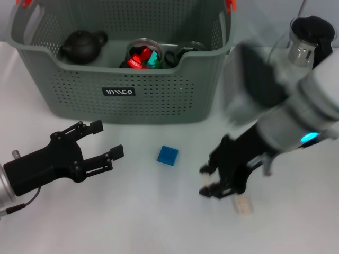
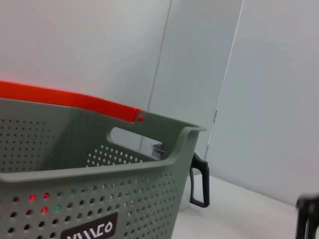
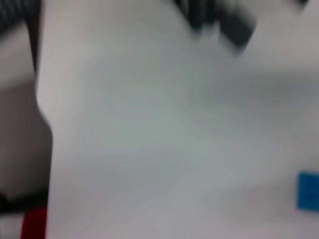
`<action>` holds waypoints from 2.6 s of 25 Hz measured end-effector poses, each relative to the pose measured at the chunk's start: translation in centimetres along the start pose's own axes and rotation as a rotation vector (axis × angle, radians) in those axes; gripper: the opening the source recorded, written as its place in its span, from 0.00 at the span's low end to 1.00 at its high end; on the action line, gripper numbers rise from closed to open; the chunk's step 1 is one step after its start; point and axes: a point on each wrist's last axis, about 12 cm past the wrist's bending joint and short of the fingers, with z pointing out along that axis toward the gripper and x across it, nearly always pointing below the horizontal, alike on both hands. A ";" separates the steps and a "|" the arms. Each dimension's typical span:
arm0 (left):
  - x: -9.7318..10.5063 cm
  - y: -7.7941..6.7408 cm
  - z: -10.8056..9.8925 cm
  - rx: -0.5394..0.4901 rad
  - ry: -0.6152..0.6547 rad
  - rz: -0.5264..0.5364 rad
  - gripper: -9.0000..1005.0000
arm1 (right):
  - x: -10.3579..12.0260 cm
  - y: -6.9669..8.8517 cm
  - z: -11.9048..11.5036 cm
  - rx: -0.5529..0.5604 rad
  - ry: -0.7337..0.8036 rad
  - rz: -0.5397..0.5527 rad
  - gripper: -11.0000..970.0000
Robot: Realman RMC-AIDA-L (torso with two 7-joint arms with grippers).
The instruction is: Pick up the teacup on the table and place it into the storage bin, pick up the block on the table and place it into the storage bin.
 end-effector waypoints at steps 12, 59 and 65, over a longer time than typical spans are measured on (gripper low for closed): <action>-0.3 0.3 0.1 -0.003 -0.006 0.007 0.87 | 6.4 0.7 -11.9 0.062 -0.741 0.041 0.46; 0.2 -0.2 0.4 -0.002 -0.026 -0.021 0.87 | -11.4 -12.2 0.4 0.549 -0.313 0.329 0.49; 0.2 -0.2 0.4 -0.002 -0.026 -0.024 0.87 | -11.5 -12.3 0.1 0.554 -0.319 0.333 0.49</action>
